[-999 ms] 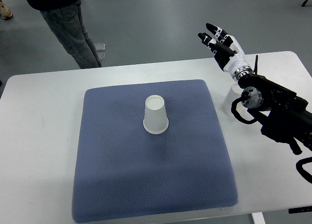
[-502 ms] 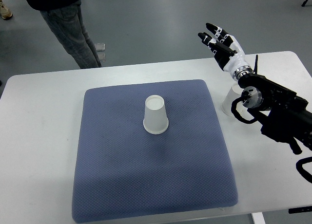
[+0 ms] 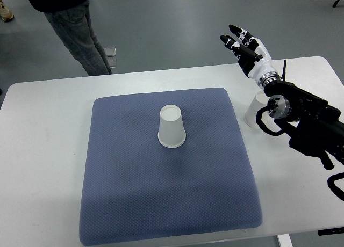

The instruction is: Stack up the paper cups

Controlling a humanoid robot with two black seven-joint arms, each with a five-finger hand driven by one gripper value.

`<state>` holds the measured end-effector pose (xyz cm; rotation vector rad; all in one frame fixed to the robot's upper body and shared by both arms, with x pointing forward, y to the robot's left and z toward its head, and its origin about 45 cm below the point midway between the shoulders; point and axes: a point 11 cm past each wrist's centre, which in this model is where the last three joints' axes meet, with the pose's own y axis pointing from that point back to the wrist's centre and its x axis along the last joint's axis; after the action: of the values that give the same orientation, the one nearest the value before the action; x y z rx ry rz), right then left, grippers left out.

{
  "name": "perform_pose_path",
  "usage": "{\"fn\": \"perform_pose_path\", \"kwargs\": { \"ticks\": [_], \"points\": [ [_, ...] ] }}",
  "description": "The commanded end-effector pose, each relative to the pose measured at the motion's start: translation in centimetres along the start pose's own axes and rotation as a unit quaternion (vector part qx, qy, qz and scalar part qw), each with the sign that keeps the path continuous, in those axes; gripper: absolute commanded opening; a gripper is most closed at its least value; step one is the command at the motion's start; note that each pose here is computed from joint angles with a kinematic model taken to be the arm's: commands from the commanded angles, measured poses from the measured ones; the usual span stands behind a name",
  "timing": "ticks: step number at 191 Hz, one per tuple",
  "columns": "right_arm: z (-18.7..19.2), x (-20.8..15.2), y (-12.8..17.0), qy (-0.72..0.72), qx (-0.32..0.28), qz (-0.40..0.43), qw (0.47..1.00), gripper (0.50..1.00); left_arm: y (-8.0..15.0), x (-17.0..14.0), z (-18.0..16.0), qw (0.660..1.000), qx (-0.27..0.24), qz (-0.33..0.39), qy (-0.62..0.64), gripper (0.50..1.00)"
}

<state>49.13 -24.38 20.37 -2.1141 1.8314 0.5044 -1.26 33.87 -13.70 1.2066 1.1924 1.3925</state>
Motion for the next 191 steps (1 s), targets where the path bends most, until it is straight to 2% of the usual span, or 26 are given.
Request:
{"fn": "perform_pose_path", "kwargs": {
  "ticks": [1,123,155,191],
  "points": [
    [0.0,0.0,0.0,0.001,0.000,0.001,1.000,0.913,0.0,0.0,0.0,1.000,0.000,0.000,0.000,1.000],
    [-3.2,-0.3,-1.0,0.032,0.021,-0.012,0.999,0.913,0.0,0.0,0.0,1.000,0.000,0.000,-0.001,1.000],
    [-6.3,0.9,-0.9,0.115,0.030,-0.038,0.992,0.913,0.0,0.0,0.0,1.000,0.000,0.000,0.000,1.000],
    [-9.3,2.1,0.4,0.239,0.014,-0.107,0.965,0.911,0.0,0.0,0.0,1.000,0.000,0.000,0.000,1.000]
  ]
}}
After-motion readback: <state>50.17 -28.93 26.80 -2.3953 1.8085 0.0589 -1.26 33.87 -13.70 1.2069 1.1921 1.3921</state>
